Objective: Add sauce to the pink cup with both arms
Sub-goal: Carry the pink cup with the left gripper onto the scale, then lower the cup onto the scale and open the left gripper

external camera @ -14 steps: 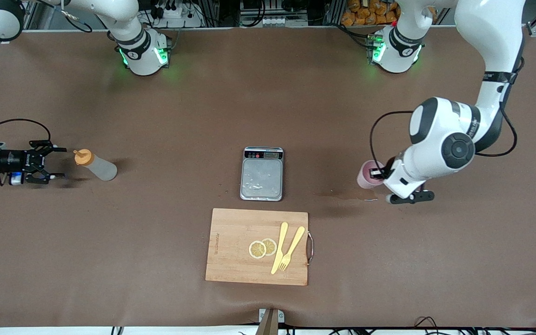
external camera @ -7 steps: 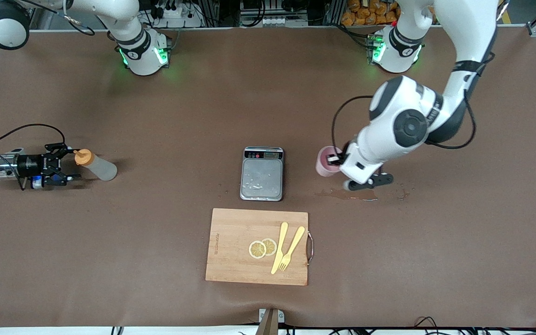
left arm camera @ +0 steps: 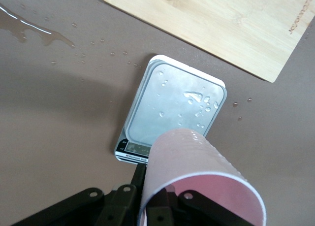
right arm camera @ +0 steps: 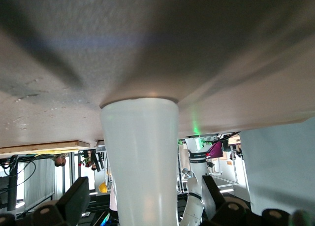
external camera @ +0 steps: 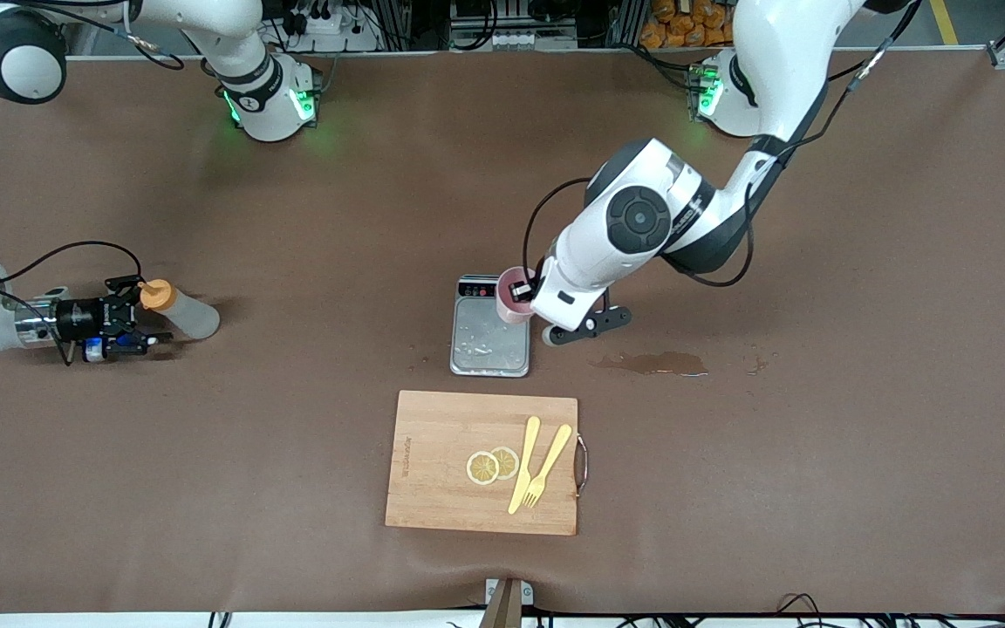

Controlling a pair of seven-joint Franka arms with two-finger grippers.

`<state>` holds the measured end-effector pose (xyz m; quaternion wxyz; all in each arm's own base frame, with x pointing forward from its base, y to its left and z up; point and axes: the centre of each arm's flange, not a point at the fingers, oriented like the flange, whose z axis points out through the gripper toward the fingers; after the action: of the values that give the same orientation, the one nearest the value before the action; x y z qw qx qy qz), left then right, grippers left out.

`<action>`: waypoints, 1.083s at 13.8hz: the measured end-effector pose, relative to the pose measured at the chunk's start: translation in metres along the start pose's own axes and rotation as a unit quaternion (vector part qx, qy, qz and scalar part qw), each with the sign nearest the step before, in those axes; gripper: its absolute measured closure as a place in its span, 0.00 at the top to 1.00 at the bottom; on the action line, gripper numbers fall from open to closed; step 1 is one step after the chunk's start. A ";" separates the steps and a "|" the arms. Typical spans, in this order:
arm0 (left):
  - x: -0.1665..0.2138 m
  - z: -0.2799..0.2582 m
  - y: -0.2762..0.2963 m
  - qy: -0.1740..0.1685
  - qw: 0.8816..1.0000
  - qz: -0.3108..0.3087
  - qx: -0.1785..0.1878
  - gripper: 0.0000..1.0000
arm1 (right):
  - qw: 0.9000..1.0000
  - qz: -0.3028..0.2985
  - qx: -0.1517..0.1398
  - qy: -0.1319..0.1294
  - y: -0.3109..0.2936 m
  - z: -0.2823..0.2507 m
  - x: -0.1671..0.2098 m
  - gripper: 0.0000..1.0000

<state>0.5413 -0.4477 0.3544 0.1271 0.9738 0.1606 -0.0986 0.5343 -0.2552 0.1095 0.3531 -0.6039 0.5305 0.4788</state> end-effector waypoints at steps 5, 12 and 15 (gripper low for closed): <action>-0.008 0.068 0.024 0.037 0.999 -0.030 -0.016 0.04 | 1.000 -0.002 -0.009 0.001 -0.008 0.012 -0.001 1.00; 0.004 0.108 0.025 0.083 0.996 -0.034 -0.019 0.04 | 1.000 -0.001 -0.008 0.000 -0.007 0.011 0.000 0.54; 0.005 0.113 0.026 0.092 0.995 -0.025 -0.020 0.04 | 1.000 -0.001 -0.007 -0.001 -0.008 0.011 -0.001 0.50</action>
<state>0.5377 -0.5013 0.2519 0.1286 0.9716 0.1982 -0.0088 0.5395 -0.2437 0.1062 0.3496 -0.6070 0.5259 0.4825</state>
